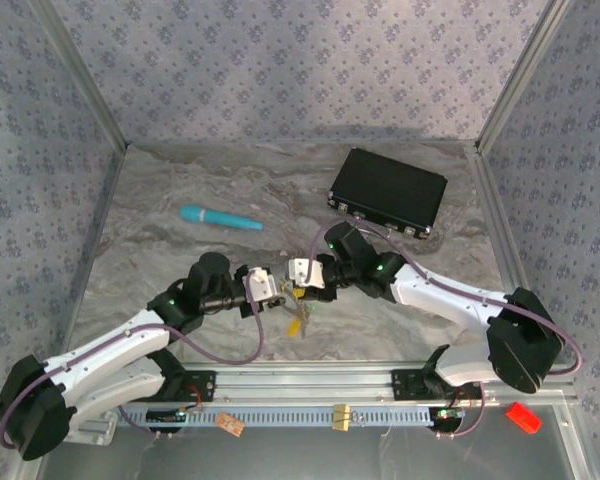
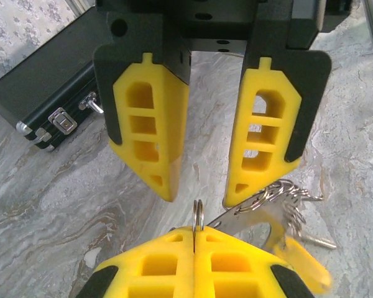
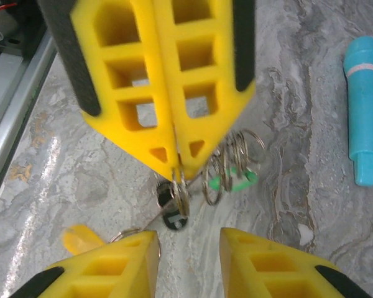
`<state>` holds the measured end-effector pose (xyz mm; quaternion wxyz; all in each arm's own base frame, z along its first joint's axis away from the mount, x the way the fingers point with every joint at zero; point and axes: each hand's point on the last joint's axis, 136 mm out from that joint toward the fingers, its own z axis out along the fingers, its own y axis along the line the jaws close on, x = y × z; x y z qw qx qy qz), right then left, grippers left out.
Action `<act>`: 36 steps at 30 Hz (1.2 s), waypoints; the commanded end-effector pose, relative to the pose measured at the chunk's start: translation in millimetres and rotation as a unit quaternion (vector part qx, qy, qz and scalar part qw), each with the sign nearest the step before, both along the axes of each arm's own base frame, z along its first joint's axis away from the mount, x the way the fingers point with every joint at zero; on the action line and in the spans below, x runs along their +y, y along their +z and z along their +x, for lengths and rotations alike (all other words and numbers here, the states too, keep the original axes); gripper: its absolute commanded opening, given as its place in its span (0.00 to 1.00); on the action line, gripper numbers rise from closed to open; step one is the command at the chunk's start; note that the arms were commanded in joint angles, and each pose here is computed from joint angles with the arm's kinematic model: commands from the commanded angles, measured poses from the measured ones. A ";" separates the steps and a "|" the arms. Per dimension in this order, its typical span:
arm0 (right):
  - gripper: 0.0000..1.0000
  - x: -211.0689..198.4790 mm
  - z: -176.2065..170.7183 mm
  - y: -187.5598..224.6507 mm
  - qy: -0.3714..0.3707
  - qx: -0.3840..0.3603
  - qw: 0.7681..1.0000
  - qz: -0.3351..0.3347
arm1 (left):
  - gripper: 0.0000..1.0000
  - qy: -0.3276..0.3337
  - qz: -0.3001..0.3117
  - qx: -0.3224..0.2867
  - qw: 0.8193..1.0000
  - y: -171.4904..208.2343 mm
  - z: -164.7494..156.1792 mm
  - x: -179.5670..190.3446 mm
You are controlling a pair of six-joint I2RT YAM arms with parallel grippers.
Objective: Put the keys on the keyring
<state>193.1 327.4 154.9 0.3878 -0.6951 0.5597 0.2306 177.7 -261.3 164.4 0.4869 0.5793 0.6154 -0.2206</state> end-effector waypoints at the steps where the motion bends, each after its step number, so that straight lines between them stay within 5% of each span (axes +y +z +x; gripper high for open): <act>1: 0.29 11.6 -2.1 15.0 0.004 0.002 1.000 0.024 | 0.00 -0.017 -0.005 -0.018 1.000 17.0 -2.7 -4.3; 11: 0.21 20.8 -7.6 19.4 0.019 0.006 0.999 0.042 | 0.00 -0.020 -0.008 -0.013 1.000 21.3 -3.6 -5.9; 16: 0.00 22.4 -7.6 20.9 0.020 0.008 0.999 0.049 | 0.00 -0.020 -0.011 -0.009 1.000 22.7 -3.4 -7.3; 18: 0.00 22.0 -8.4 20.4 0.021 0.010 0.998 0.050 | 0.00 -0.010 -0.017 -0.010 1.000 25.0 -1.1 -6.5; 20: 0.00 21.3 -7.7 20.4 0.019 0.012 0.998 0.057 | 0.21 0.010 -0.031 -0.010 0.999 27.4 3.1 -3.5; 23: 0.00 19.5 -6.8 21.6 0.018 0.019 0.997 0.071 | 0.33 0.033 -0.061 -0.009 0.998 26.2 4.4 3.5; 36: 0.00 19.1 -12.0 28.7 0.047 0.036 0.993 0.101 | 0.28 0.056 -0.147 0.015 0.988 5.2 -2.1 13.0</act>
